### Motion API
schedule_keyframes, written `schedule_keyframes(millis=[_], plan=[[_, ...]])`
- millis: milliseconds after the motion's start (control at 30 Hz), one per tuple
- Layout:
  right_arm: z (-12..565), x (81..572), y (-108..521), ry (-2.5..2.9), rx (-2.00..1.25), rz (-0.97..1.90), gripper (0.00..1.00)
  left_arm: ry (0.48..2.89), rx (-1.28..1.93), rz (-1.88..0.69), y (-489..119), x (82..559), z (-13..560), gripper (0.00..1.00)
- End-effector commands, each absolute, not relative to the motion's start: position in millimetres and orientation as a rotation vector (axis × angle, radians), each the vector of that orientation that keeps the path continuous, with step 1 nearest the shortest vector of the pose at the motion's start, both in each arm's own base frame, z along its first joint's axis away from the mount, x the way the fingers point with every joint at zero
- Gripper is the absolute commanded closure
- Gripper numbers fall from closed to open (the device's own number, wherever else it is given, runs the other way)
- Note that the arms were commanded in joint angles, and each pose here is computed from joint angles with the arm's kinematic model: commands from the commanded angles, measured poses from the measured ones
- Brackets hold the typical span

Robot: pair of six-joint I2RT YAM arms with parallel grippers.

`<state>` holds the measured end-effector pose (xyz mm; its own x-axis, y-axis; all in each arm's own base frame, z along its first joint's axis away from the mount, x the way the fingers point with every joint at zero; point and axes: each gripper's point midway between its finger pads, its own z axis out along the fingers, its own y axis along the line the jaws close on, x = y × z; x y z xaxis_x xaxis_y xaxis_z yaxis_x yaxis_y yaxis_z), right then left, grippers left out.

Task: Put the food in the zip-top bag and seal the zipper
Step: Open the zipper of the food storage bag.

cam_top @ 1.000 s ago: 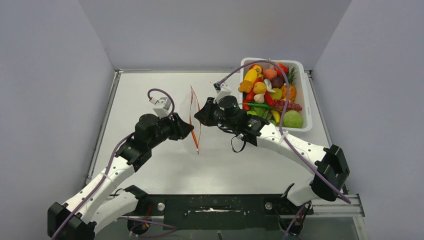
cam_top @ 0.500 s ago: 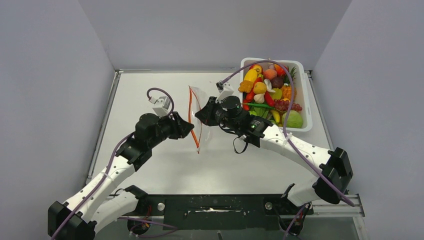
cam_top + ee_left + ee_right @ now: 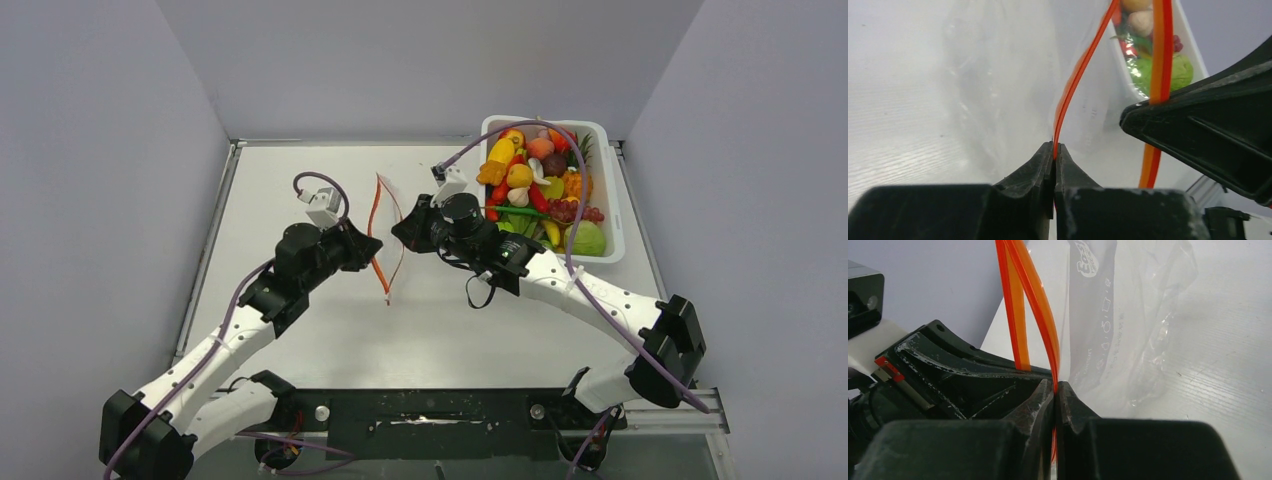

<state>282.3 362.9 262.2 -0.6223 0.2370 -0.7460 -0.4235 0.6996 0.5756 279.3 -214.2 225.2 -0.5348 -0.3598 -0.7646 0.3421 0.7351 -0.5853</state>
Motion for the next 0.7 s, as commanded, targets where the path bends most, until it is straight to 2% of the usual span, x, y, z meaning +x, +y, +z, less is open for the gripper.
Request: schedule_keyframes(millis=[0, 267, 500, 533, 667], plan=[[269.6, 300.9, 341.8, 1.991, -0.112, 0.863, 1.0, 1.871, -0.059, -0.692, -187.1, 298.6, 247.3, 1.0], [255.5, 326.9, 270.7, 2.015, 0.027, 0.722, 1.0, 1.821, -0.128, -0.352, -129.9, 314.3, 266.3, 1.0], [237.1, 313.8, 284.2, 2.031, -0.03, 0.814, 1.0, 1.76, -0.092, -0.323, -114.5, 314.8, 293.8, 1.0], [234.2, 313.0, 287.8, 2.037, -0.049, 0.825, 0.99, 1.753, -0.064, -0.332, -116.9, 313.0, 296.0, 1.0], [235.7, 313.5, 297.2, 2.035, -0.123, 0.836, 0.79, 1.749, 0.037, -0.38, -127.8, 304.6, 293.3, 1.0]])
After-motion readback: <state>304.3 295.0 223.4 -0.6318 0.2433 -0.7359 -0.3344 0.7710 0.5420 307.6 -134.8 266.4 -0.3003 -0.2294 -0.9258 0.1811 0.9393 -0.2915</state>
